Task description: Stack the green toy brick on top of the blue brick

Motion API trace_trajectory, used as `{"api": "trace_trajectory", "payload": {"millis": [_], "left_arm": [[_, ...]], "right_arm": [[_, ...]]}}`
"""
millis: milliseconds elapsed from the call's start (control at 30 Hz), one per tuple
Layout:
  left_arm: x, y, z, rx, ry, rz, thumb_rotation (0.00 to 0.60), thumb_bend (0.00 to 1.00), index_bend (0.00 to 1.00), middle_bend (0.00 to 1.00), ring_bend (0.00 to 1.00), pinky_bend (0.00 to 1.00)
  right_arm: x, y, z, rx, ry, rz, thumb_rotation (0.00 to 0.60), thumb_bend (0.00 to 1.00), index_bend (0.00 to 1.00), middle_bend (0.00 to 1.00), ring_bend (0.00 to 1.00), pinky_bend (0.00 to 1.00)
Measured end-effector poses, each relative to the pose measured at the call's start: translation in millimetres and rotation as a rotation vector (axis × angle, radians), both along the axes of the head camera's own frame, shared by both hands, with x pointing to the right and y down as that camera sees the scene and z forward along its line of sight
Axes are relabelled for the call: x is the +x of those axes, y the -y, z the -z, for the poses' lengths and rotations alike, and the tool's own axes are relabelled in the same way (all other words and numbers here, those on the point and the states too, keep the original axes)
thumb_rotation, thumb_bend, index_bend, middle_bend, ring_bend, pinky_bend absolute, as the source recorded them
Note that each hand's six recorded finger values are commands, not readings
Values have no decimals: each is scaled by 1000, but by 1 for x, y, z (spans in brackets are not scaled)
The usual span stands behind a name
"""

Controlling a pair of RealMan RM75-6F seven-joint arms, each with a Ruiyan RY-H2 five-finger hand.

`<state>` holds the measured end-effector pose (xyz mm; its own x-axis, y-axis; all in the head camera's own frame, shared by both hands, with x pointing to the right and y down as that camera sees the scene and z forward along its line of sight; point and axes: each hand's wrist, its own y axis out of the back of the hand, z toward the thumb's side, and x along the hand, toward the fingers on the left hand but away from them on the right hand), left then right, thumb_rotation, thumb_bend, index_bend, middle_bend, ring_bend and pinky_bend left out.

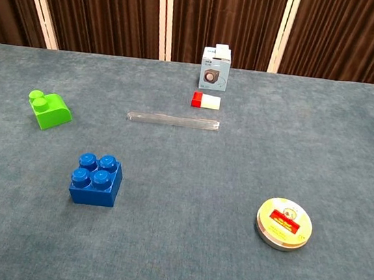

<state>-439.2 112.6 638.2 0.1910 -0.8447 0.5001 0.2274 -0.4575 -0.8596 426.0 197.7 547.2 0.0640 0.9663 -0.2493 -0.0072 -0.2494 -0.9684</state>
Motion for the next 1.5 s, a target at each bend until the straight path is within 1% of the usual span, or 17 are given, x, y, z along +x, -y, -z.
{"api": "trace_trajectory", "payload": {"millis": [67,167,200,300,400,600,700,800,967,1067,1133,1233,1367,1500], "left_arm": [[4,16,-15,-32,9,-33,600,32,0,0,0,0],[15,42,-43,-116,8,-72,600,42,0,0,0,0],[19,49,-49,-134,6,-82,600,42,0,0,0,0],[34,66,-65,-161,19,-129,600,45,10,4,0,0],[47,75,-77,-175,46,-183,600,53,47,45,22,3],[68,78,-96,-217,82,-271,600,68,130,126,108,75],[76,78,-99,-219,74,-302,600,69,170,152,135,101],[81,79,-103,-217,71,-328,600,80,187,163,143,109],[90,79,-112,-218,78,-352,600,154,246,207,180,142],[95,78,-117,-221,84,-357,600,248,305,250,217,174],[98,78,-121,-223,83,-355,600,306,388,317,276,228],[103,77,-124,-228,63,-347,600,327,483,396,341,294],[109,79,-123,-206,47,-356,600,328,498,406,354,300],[119,81,-116,-174,9,-382,600,328,510,420,370,312]], "right_arm": [[3,3,-2,2,-3,-19,600,0,0,0,0,0],[8,8,-8,-3,-14,-44,600,0,0,0,0,0],[10,9,-9,-4,-22,-52,600,0,0,0,0,0],[13,12,-12,-4,-36,-68,600,0,0,0,0,0],[16,14,-13,0,-46,-78,600,0,0,0,0,0],[19,15,-15,-3,-65,-93,600,0,0,0,0,0],[22,15,-17,-8,-75,-106,600,0,0,0,0,0],[25,16,-19,-12,-81,-117,600,0,0,0,0,0],[27,17,-22,-23,-88,-125,600,0,0,0,0,0],[29,17,-22,-25,-91,-132,600,0,0,0,0,0],[31,17,-22,-24,-91,-139,600,0,0,0,0,0],[35,18,-22,-27,-95,-149,600,0,0,0,0,0],[38,17,-23,-33,-96,-155,600,0,0,0,0,0],[39,18,-22,-31,-93,-161,600,0,0,0,0,0]]}}
